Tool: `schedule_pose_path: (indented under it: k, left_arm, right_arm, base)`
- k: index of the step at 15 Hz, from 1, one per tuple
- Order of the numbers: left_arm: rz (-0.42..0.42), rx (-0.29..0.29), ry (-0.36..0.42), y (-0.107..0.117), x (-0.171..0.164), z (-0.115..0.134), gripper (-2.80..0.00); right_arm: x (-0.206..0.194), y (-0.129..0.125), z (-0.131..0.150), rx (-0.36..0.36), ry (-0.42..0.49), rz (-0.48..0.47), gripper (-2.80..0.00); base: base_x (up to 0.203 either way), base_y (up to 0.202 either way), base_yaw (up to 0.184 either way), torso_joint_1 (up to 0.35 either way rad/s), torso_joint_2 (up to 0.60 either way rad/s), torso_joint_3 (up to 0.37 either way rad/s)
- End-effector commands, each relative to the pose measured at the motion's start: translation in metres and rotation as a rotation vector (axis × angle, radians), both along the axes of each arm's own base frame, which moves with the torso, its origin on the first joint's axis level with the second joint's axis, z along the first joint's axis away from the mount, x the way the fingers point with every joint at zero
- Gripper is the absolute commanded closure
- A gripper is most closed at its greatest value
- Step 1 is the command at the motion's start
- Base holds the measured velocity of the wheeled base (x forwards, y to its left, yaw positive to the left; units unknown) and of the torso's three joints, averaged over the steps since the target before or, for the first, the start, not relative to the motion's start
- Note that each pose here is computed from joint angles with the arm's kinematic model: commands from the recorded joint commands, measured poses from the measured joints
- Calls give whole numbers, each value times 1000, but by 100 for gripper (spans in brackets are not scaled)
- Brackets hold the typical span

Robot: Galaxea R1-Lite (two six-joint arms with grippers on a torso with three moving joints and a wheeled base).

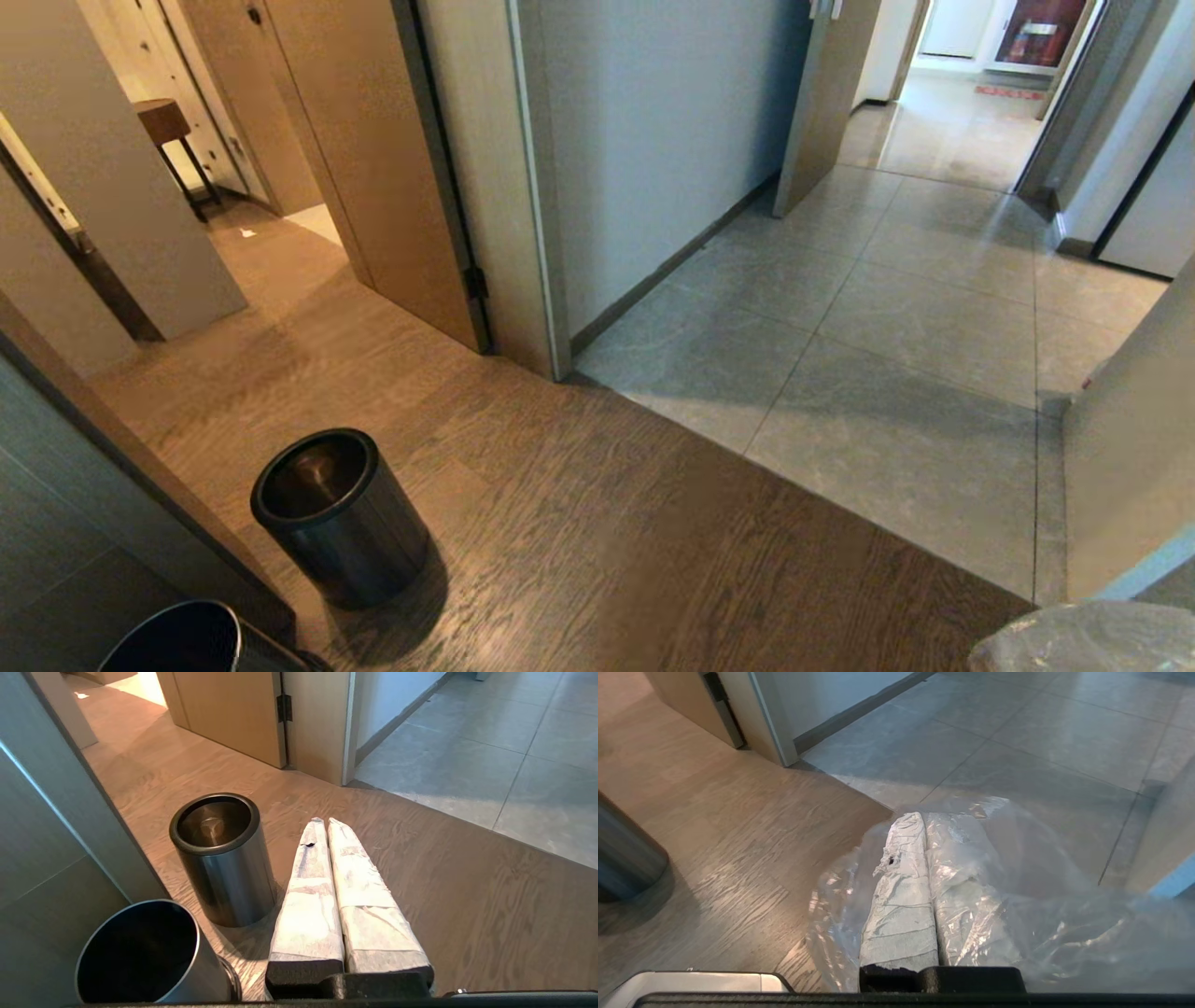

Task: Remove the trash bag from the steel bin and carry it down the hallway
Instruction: Put the trash bag at the door

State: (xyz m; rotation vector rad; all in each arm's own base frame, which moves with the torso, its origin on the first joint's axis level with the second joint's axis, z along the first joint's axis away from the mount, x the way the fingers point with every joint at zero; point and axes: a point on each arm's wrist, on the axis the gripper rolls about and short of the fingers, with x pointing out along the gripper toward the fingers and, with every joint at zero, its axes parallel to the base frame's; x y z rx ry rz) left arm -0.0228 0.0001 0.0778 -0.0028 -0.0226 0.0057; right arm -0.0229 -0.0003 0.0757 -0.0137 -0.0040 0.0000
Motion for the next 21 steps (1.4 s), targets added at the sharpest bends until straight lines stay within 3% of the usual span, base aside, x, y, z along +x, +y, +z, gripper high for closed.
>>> schedule_pose_path:
  k: [1, 21]
  left_arm:
    - [0, 0, 11, 0, 1, -3, 0]
    - [0, 0, 10, 0, 1, -3, 0]
  right_arm:
    - [0, 0, 0, 3, 1, 0, 0]
    - [0, 0, 0, 1, 3, -2, 0]
  base:
    - [0, 0, 0, 0, 0, 0]
    - [0, 0, 0, 0, 0, 0]
